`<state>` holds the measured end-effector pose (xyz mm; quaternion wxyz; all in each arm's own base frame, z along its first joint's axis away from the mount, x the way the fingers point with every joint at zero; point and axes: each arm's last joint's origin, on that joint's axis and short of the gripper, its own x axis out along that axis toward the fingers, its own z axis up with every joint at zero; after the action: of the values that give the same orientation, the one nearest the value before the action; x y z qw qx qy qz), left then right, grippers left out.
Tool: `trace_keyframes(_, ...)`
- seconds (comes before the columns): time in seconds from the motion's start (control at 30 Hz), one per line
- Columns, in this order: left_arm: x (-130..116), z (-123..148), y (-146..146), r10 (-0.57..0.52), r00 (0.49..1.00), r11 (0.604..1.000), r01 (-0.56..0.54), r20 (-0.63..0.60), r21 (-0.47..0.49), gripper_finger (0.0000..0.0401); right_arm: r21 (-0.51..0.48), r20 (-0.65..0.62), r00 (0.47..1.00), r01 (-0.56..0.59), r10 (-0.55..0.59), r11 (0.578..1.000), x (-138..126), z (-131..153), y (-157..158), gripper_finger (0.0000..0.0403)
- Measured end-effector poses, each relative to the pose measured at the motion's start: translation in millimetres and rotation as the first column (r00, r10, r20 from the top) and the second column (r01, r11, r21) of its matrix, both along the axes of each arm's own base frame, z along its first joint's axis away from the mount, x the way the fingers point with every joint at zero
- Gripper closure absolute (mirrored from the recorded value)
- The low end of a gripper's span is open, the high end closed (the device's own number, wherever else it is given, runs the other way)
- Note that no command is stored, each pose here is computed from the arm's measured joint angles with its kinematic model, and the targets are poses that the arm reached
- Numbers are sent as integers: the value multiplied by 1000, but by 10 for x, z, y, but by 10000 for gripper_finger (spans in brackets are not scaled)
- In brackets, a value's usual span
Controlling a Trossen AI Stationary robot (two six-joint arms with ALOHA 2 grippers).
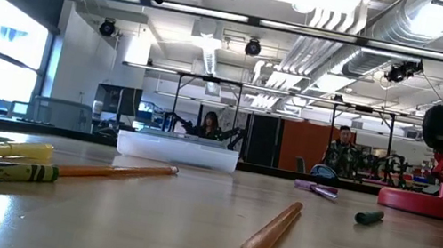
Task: Pick & place school supplies into a supply box
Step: Put the blue pencil into the supplies box
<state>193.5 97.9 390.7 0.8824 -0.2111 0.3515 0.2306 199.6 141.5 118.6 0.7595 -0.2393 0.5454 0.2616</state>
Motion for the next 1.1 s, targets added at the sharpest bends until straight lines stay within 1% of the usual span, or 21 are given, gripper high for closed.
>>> trace_keyframes(0.13,0,0,0,-4,1000,1000,4,-2,3,281,65,25,999,29,-31,997,87,4,-42,397)
trace_keyframes(0.23,-1,-1,-1,-6,1000,1000,6,-3,4,281,138,67,995,69,-79,988,215,56,-58,394)
trace_keyframes(0.3,-1,-1,-1,-6,1000,1000,6,-3,4,281,175,129,984,98,-122,980,353,144,-47,391)
trace_keyframes(0.37,-1,-1,-1,-6,1000,1000,6,-3,3,281,185,226,957,144,-185,972,525,296,-58,392)
trace_keyframes(0.43,-1,-1,-1,-7,1000,1000,7,-3,4,281,177,339,914,171,-223,969,707,495,-92,396)
trace_keyframes(0.53,-1,-1,-1,-26,1000,999,26,-10,21,281,99,475,844,232,-251,968,951,771,-223,400)
trace_keyframes(0.57,-1,-1,-1,-31,999,999,31,-12,25,281,80,524,809,264,-266,961,1034,873,-283,400)
trace_keyframes(0.67,-1,-1,-1,-40,999,999,41,-14,32,281,46,676,678,354,-289,934,1271,1136,-542,401)
trace_keyframes(0.73,-1,-1,-1,-40,999,999,41,-15,32,281,65,759,584,374,-289,925,1451,1265,-727,402)
trace_keyframes(0.77,-1,-1,-1,-40,999,999,41,-15,32,281,68,782,559,362,-275,930,1554,1288,-824,402)
trace_keyframes(0.8,-1,-1,-1,-40,999,999,41,-15,32,281,61,795,550,349,-257,935,1649,1299,-915,402)
trace_keyframes(0.83,-1,-1,-1,-42,999,999,42,-15,33,281,43,795,560,331,-233,943,1746,1280,-1001,402)
trace_keyframes(0.9,-1,-1,-1,-43,999,998,44,-16,34,281,-20,780,598,318,-184,948,1960,1174,-1173,402)
trace_keyframes(0.97,-2,-3,-2,-43,999,998,44,-18,33,281,-87,759,633,330,-152,940,2183,1002,-1341,402)
trace_keyframes(1.03,-6,-6,-4,-50,998,998,51,-26,37,281,-145,748,653,337,-120,930,2416,861,-1496,402)
trace_keyframes(1.1,-6,-7,-4,-60,998,997,61,-31,44,281,-231,734,676,347,-72,909,2626,760,-1638,402)
